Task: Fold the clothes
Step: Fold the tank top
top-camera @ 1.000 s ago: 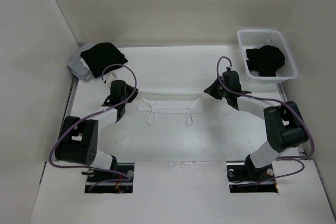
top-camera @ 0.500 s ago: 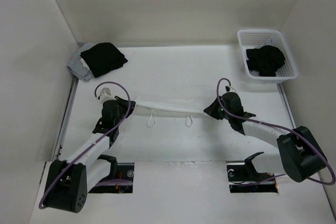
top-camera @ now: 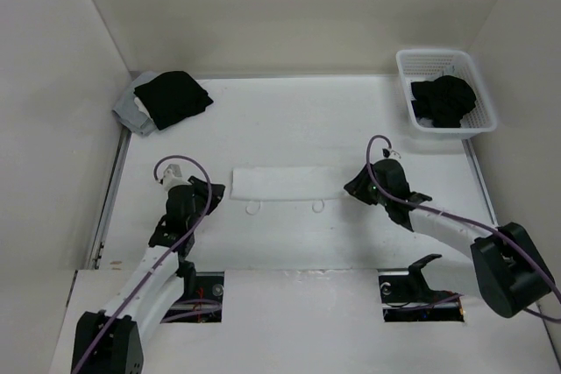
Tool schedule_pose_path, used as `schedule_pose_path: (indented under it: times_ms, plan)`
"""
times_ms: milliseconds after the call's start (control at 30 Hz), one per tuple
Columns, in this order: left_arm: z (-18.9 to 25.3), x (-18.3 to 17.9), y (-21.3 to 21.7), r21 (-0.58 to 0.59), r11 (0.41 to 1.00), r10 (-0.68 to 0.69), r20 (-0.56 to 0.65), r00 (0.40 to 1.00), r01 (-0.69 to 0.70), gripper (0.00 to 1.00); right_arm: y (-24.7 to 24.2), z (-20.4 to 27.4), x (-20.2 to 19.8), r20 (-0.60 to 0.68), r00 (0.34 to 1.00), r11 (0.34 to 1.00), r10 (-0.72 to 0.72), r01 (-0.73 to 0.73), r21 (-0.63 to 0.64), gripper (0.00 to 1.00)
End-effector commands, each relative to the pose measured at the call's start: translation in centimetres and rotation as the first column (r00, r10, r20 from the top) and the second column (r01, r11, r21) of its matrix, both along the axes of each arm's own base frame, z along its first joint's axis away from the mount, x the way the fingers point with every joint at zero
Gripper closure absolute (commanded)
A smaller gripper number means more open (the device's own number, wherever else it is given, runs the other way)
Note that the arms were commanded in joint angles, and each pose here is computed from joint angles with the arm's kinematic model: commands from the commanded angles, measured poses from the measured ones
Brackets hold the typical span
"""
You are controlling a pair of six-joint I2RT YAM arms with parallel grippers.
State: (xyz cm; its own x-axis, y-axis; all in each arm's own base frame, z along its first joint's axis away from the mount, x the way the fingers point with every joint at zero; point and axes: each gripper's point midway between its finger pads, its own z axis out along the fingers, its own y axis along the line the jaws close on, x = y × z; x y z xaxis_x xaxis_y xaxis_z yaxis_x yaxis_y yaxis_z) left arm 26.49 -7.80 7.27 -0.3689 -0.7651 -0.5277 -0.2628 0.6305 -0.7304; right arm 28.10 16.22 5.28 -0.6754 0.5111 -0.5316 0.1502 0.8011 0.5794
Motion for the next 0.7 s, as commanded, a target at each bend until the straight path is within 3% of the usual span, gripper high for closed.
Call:
schedule_pose_path:
  times_ms: [0, 33, 200, 433, 667]
  plan:
    - [5.0, 1.5, -1.9, -0.011, 0.999, -0.045, 0.109, 0.993, 0.047, 0.77, 0.0, 3.2, 1.2, 0.091, 0.996, 0.999, -0.018, 0.021, -0.037, 0.64]
    - [6.0, 1.9, -3.1, -0.005, 0.997, -0.075, 0.121, 0.990, 0.077, 0.77, 0.2, 3.9, 1.3, 0.107, 0.994, 0.999, -0.010, 0.015, -0.051, 0.65]
    - [6.8, 4.0, -10.0, 0.054, 0.978, -0.209, 0.135, 0.969, 0.204, 0.76, 3.9, 5.4, 3.1, 0.153, 0.985, 0.996, 0.079, -0.071, -0.055, 0.92]
    - [1.3, 7.0, -9.6, 0.054, 0.987, -0.153, 0.067, 0.986, 0.150, 0.76, 4.2, 2.5, 8.0, 0.107, 0.993, 0.999, 0.048, -0.050, 0.020, 0.96]
    - [-2.6, 6.8, -6.0, 0.045, 0.995, -0.084, -0.003, 0.996, 0.084, 0.76, 2.4, -1.4, 7.8, 0.008, 1.000, 1.000, -0.017, 0.017, 0.009, 0.96]
